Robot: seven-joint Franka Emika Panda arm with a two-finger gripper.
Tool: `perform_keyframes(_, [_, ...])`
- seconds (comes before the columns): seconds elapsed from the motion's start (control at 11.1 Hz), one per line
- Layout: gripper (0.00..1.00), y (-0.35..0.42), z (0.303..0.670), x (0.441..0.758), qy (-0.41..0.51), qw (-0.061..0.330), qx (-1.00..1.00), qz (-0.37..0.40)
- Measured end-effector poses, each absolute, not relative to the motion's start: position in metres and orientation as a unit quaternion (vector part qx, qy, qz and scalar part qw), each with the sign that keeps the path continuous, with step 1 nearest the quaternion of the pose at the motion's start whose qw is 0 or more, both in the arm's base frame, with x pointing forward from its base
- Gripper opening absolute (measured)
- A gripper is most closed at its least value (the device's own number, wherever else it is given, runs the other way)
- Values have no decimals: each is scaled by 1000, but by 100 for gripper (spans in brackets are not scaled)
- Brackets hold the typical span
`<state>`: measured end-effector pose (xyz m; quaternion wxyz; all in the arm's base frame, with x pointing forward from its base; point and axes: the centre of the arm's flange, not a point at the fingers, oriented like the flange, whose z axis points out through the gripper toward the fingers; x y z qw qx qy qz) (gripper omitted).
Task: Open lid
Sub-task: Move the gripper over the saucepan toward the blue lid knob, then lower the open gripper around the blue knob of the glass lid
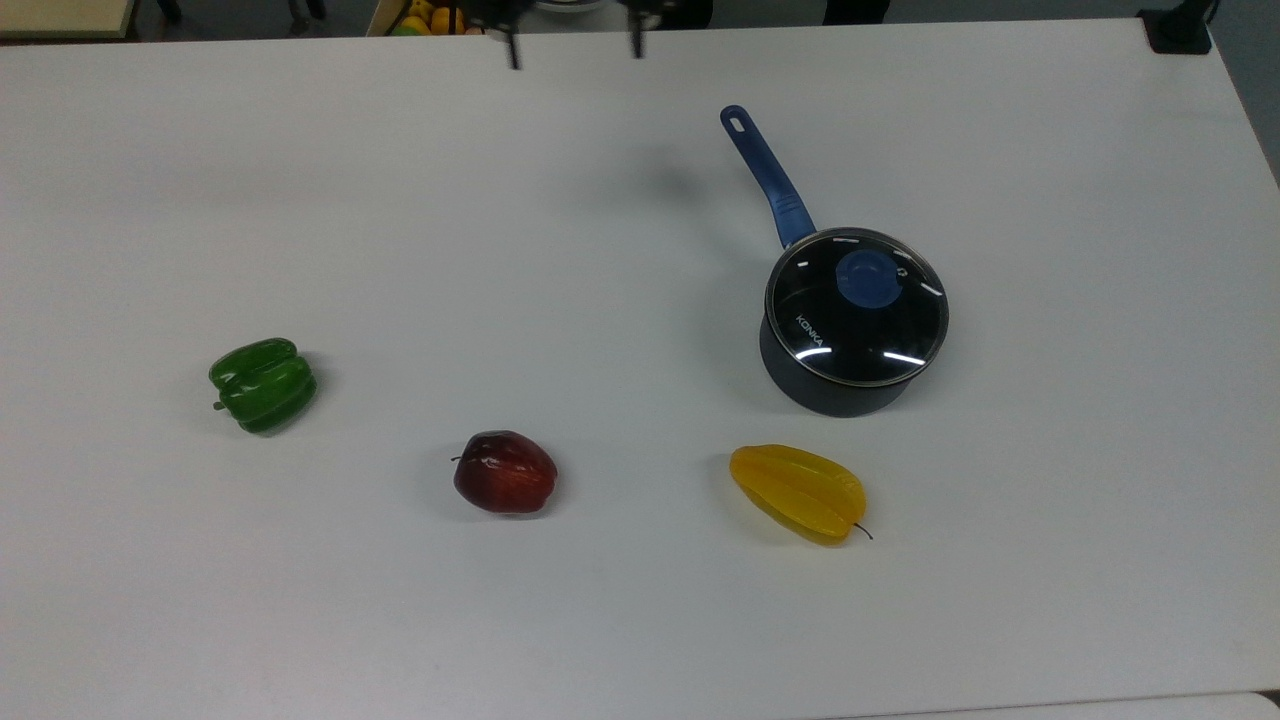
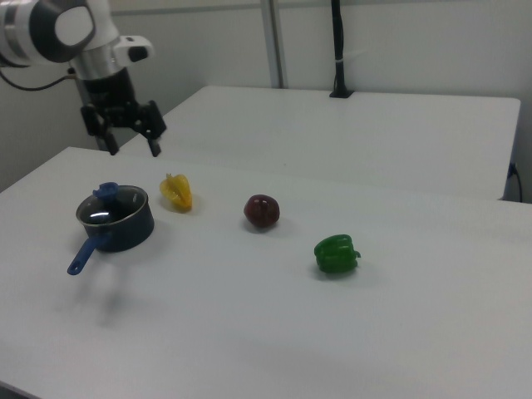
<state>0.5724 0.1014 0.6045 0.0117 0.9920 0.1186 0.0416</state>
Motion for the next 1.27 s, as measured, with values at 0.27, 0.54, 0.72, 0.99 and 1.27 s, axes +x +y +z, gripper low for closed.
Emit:
perform_keyframes(0.27, [100, 190, 583, 566, 184, -8, 980, 79])
perform_keyframes(0.54, [100, 230, 548, 562, 204, -33, 972, 114])
perform_keyframes(0.72, [100, 244, 521, 566, 188, -48, 971, 139])
perform_keyframes(0.99, [100, 267, 476, 586, 173, -65, 967, 176])
perform_keyframes(1.27, [100, 295, 445, 585, 147, -75, 971, 171])
